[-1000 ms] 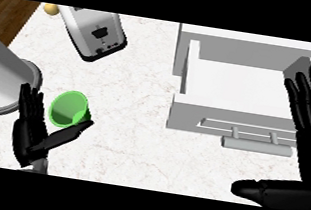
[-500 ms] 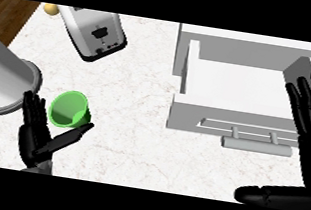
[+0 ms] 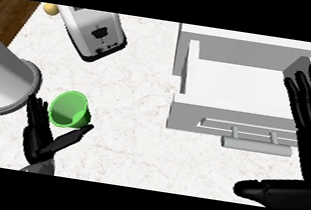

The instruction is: Pick up the cup, place it into the drawer and close the drawer

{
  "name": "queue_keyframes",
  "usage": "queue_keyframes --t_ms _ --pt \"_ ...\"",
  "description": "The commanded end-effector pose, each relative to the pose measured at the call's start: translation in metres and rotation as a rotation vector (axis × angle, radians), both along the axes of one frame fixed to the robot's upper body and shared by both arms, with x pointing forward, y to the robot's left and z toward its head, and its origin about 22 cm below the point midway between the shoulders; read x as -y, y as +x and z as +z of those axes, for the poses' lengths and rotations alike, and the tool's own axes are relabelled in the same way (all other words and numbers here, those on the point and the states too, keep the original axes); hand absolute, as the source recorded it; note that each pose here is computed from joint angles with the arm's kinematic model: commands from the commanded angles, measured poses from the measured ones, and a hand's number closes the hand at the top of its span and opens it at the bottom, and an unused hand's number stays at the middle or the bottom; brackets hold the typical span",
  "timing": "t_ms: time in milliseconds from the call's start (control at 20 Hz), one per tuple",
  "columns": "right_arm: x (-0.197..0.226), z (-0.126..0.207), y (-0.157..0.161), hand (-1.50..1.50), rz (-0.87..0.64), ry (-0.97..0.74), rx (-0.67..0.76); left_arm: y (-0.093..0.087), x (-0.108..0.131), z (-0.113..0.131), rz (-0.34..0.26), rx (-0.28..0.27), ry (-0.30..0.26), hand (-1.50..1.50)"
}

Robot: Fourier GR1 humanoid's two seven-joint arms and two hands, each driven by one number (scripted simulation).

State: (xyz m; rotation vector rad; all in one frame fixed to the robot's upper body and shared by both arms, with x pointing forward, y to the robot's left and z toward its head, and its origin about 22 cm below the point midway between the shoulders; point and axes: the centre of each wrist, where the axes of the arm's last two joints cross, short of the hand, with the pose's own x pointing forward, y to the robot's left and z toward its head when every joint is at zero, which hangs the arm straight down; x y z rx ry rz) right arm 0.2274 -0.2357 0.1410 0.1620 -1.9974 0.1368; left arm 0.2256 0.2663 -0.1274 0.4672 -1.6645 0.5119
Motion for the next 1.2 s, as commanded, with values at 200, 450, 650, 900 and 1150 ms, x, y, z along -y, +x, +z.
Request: queue_keyframes --t_ms 200,450,650,900,1150 --pt "-0.018 0.002 -0.003 -1.5 0.001 0.005 0.01 0.006 -0.003 -0.019 -0.036 0.024 -0.017 -1.5" --pt "0.016 0.004 -0.011 -1.5 0.003 0.007 0.014 0.008 0.004 -0.019 -0.036 0.044 -0.049 -1.5" --pt "-0.01 -0.006 0.006 -1.5 0.025 0.006 0.002 0.015 -0.014 -0.019 -0.039 0.064 -0.069 -1.5" --pt "0.005 0.001 0.003 -1.5 0.008 -0.005 -0.011 0.024 -0.013 -0.026 -0.045 0.08 -0.123 -1.5" --pt "-0.007 0.01 -0.005 -1.5 -0.007 -0.005 -0.002 0.023 0.001 -0.028 -0.145 0.144 -0.202 -1.5"
